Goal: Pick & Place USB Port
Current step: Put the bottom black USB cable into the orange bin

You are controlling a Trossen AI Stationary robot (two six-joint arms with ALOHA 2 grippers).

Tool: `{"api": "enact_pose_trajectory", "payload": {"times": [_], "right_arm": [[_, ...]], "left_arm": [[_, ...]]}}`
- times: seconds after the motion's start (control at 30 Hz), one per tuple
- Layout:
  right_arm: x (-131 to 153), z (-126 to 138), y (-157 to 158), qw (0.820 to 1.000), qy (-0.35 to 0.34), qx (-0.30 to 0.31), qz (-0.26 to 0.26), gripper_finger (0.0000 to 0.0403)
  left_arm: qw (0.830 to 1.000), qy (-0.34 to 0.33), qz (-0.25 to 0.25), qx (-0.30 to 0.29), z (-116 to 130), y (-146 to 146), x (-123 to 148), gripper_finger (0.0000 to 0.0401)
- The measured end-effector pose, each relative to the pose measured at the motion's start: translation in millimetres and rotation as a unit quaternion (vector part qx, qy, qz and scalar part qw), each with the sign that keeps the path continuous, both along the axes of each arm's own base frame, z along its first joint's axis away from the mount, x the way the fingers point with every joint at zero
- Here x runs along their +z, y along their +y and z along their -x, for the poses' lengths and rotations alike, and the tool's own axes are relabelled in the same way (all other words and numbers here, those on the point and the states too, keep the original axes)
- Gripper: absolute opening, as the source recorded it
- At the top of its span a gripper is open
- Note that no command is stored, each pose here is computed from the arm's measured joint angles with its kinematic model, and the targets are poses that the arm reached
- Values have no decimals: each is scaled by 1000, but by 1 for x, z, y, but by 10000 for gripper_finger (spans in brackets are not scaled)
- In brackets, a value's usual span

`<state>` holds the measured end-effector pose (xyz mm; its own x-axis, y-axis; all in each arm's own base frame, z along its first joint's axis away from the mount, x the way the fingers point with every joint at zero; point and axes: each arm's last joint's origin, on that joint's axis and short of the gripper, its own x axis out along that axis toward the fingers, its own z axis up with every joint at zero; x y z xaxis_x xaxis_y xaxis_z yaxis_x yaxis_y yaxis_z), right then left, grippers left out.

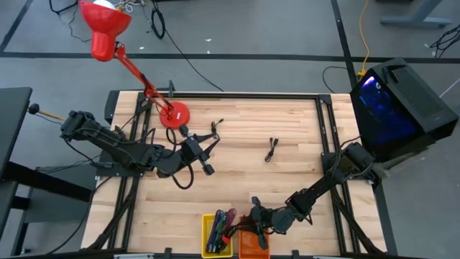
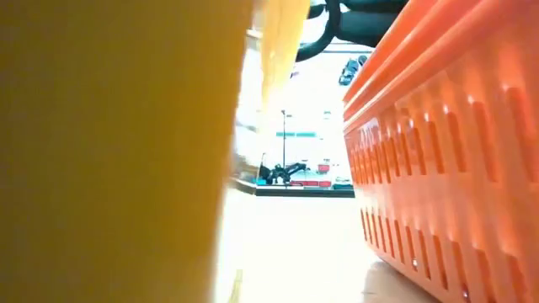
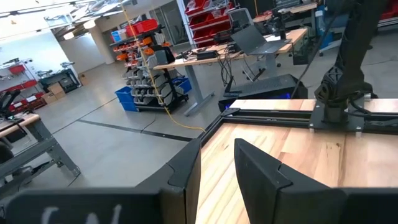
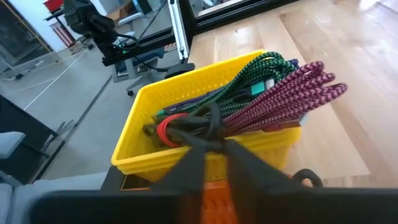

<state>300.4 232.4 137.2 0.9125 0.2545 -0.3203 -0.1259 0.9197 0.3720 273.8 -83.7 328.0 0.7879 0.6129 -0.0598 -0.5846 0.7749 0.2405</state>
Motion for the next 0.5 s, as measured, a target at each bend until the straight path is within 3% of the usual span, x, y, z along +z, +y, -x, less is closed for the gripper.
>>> {"api": "enact_pose_trajectory", "payload": {"times": [0.1, 0.3, 0.5], "right_arm": [[0, 0, 0, 1000, -2, 10, 12, 11], [1, 0, 0, 1000, -7, -6, 13, 2], [2, 1, 1, 1000, -7, 17, 9, 2]], "left_arm": [[1000, 0, 0, 0, 0, 0, 0, 103], [1000, 0, 0, 0, 0, 0, 0, 103], [1000, -1, 14, -9, 0, 0, -2, 103]]}}
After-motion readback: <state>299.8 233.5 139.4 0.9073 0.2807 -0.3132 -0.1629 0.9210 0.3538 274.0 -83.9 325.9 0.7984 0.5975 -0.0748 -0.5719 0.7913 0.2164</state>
